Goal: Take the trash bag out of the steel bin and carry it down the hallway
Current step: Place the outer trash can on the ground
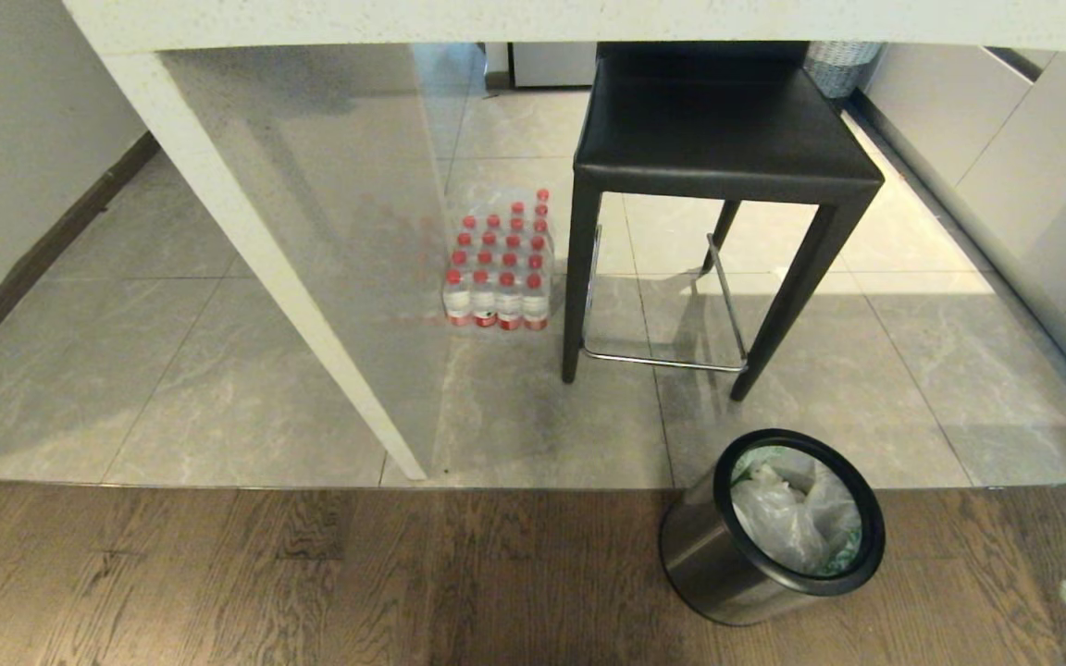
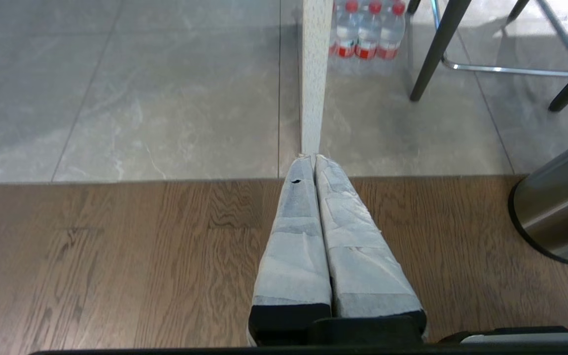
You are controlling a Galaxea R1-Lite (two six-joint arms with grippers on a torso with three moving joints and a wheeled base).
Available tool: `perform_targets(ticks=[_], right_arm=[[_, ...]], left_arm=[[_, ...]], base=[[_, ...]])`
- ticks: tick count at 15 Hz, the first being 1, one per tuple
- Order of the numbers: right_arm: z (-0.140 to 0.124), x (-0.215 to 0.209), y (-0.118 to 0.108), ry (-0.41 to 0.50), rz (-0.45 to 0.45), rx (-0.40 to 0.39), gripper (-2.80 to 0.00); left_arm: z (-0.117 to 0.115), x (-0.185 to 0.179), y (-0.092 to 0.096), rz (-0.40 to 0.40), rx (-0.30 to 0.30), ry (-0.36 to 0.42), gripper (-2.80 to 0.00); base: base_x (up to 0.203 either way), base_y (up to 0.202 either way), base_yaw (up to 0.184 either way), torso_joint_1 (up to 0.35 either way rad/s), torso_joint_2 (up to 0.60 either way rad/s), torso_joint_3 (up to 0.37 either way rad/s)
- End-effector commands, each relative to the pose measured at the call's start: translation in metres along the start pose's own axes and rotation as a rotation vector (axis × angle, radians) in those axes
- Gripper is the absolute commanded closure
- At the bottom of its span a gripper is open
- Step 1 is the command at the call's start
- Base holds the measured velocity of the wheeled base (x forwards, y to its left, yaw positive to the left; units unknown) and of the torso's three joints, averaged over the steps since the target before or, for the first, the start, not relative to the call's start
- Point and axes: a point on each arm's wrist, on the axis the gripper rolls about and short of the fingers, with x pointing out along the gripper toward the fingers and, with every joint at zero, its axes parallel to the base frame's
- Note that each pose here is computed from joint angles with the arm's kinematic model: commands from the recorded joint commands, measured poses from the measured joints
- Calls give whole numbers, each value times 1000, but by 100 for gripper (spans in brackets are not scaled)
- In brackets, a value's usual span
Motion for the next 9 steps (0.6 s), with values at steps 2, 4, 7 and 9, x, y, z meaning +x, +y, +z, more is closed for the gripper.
perform_targets(ticks=[2,4,7,9], right_arm=[[-3,22,0,129,-21,17,0],[-2,35,0,197,-33,24,0],[1,46,1,189,-20,26,0],[3,59,2,162,-1,28,0]], left_arm=[[0,0,0,0,0,0,0],[0,0,0,0,0,-1,0],[0,0,0,0,0,0,0],[0,0,0,0,1,-1,0]], base=[[0,0,0,6,3,-189],[0,0,0,3,2,-195],[0,0,0,4,0,-198],[0,0,0,2,6,-200]])
